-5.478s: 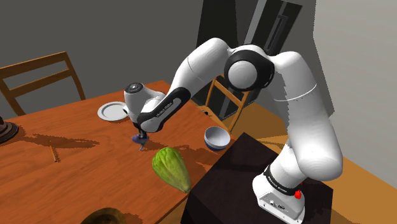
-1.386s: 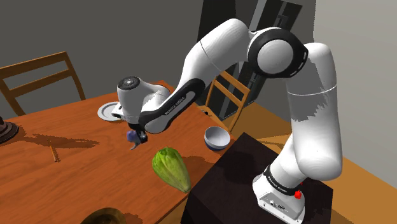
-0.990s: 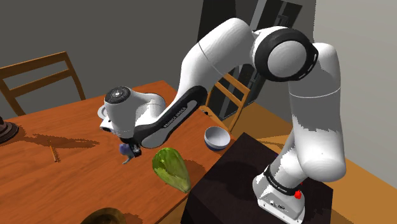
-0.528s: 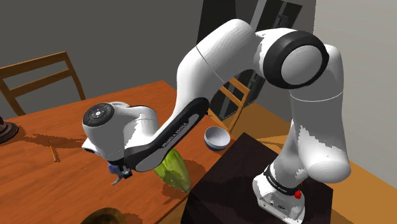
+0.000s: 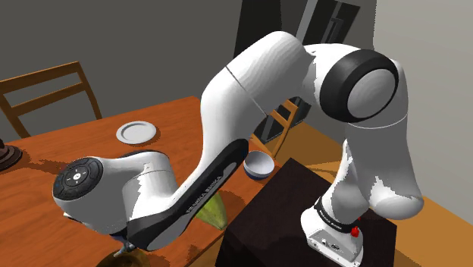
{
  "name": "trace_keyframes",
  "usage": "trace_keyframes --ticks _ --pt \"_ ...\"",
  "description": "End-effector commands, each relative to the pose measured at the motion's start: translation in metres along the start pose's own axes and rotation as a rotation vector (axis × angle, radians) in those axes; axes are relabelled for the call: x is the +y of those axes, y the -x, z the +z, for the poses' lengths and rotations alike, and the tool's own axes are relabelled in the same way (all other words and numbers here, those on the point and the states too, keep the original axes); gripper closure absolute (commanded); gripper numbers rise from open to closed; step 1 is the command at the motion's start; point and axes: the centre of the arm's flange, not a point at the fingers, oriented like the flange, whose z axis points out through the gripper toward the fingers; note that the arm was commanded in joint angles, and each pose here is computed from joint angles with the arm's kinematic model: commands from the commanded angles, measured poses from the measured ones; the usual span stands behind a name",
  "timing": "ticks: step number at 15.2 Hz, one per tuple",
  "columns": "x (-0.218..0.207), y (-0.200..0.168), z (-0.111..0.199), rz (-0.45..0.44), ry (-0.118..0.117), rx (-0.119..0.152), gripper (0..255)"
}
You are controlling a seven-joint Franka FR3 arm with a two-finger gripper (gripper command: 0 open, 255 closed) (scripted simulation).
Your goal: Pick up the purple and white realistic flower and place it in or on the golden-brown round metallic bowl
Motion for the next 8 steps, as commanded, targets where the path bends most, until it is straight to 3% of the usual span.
trace_keyframes --ticks 1,5,8 --pt "-0.021 -0.018 -0.007 0.001 0.0 0.0 255" --pt "-0.057 -0.048 -0.018 0.001 0.0 0.0 255" --pt "-0.06 -0.05 -0.003 0.001 0.0 0.0 255"
